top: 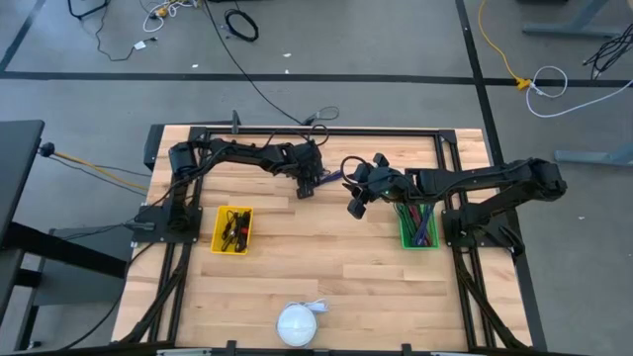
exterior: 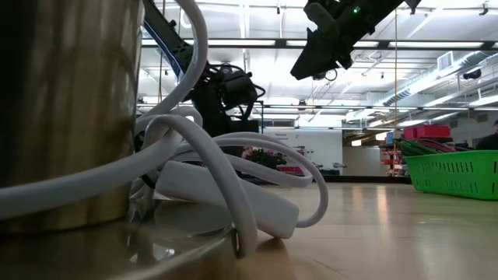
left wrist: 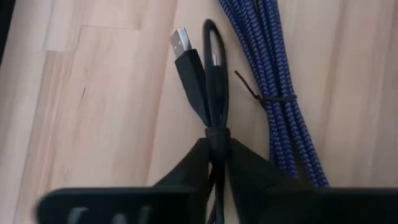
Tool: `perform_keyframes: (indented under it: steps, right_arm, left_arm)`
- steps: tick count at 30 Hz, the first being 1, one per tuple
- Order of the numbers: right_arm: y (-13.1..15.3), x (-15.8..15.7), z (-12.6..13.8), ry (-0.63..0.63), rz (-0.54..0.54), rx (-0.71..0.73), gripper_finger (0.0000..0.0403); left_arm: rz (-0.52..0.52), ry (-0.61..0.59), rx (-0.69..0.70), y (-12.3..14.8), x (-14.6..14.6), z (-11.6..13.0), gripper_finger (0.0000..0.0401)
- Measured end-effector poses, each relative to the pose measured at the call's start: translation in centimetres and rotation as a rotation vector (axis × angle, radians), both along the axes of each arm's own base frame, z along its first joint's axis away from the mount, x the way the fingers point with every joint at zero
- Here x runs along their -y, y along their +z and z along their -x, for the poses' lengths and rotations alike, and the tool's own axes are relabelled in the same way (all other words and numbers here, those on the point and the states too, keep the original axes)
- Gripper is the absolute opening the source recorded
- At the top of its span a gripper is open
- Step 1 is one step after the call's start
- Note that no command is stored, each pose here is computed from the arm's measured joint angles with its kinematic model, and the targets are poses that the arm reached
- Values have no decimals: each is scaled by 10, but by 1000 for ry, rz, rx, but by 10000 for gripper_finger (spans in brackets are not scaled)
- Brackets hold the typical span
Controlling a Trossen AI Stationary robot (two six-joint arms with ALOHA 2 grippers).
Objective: Pick & Place USB Port
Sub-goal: Put the black charger cable into the yellow basket
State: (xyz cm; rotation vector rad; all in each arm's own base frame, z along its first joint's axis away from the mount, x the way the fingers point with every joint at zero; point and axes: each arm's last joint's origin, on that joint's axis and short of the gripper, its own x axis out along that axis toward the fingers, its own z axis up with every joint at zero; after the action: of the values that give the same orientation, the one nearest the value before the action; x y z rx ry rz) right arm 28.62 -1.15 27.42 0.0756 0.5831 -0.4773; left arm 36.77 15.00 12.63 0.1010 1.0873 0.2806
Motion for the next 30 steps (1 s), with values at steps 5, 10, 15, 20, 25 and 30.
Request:
perform_keyframes:
  steps: [5, 10, 15, 20, 25, 30]
  right_arm:
    - [0, 0, 0, 0, 0, -3, 123]
    - [0, 0, 0, 0, 0, -4, 123]
    - [-2, 0, 2, -2, -1, -25, 123]
    - [-2, 0, 2, -9, -10, -22, 123]
    - [-3, 0, 3, -16, -20, -36, 123]
    - [-4, 0, 3, -17, -22, -46, 123]
  left_arm:
    - [-2, -9, 17, 7, 0, -6, 18]
    - [-18, -6, 24, 24, 2, -17, 18]
    - [-39, 10, -4, 49, 7, -28, 18]
    - [85, -29, -2, 73, 21, -32, 18]
    - [75, -20, 84, 104, 38, -18, 18]
    - [63, 21, 179, 135, 52, 21, 18]
